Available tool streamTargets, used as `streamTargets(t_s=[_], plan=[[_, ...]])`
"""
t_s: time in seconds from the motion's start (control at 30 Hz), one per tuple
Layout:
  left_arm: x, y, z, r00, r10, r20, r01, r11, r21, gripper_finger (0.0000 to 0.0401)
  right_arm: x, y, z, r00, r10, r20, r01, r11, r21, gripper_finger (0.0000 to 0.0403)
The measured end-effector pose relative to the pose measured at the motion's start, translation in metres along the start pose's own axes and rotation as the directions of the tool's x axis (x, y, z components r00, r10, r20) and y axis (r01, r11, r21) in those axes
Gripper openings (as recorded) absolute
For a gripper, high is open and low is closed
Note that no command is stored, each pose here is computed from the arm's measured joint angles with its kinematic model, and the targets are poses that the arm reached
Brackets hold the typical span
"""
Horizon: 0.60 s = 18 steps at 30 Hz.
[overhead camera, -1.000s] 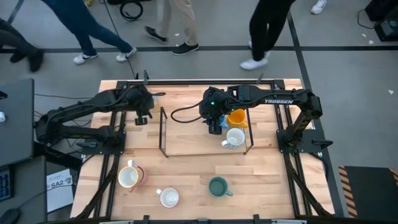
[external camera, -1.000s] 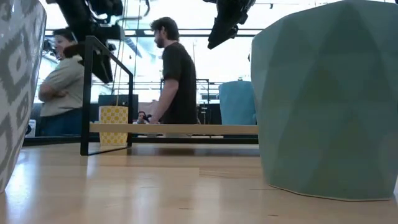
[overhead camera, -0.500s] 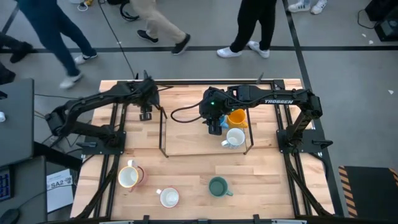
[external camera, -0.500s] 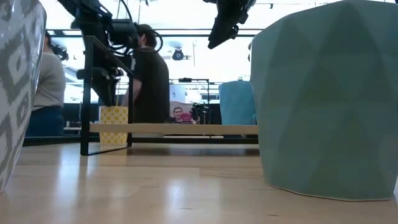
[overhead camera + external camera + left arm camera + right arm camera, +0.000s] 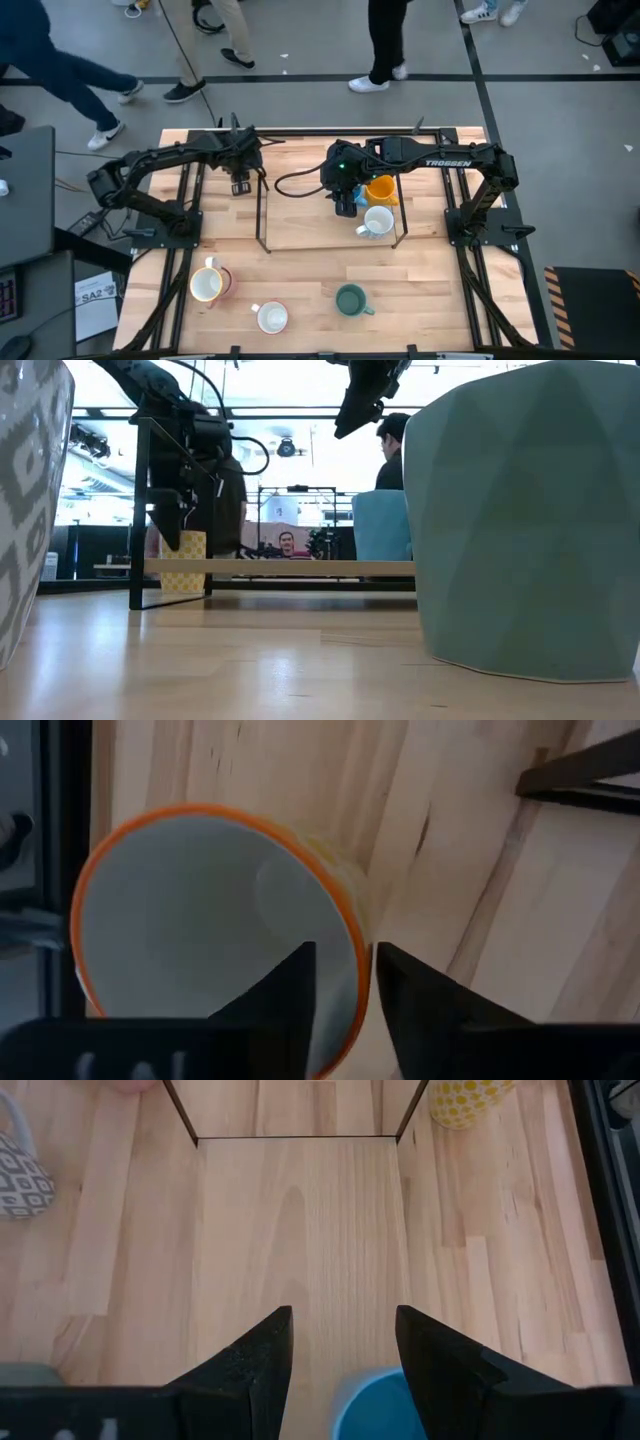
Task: Place coffee mugs
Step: Put the yellow white mug on the shelf
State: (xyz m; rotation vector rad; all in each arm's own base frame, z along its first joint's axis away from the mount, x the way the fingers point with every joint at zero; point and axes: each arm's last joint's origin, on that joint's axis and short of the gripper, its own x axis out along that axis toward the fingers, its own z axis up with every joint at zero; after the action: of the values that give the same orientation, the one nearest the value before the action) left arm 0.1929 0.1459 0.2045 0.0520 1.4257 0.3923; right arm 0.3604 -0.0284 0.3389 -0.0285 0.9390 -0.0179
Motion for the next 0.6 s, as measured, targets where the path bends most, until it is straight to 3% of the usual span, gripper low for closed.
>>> streamTargets(t_s=[0.23,0.6], plan=[[0.0001,0.0003,0.0002,1.0,0.008,0.0,-0.008,0.997,-0.081,0.0028,-0.0002,0.0,0.0,1.0,0.0,0.0,0.0,1.0,0.0,0.0185],[-0.001,0.0019,-0.0005,0.998,0.056,-0.025,-0.06,0.973,-0.222,0.0028,-0.0002,0.0,0.0,1.0,0.0,0.0,0.0,1.0,0.0,0.0185]])
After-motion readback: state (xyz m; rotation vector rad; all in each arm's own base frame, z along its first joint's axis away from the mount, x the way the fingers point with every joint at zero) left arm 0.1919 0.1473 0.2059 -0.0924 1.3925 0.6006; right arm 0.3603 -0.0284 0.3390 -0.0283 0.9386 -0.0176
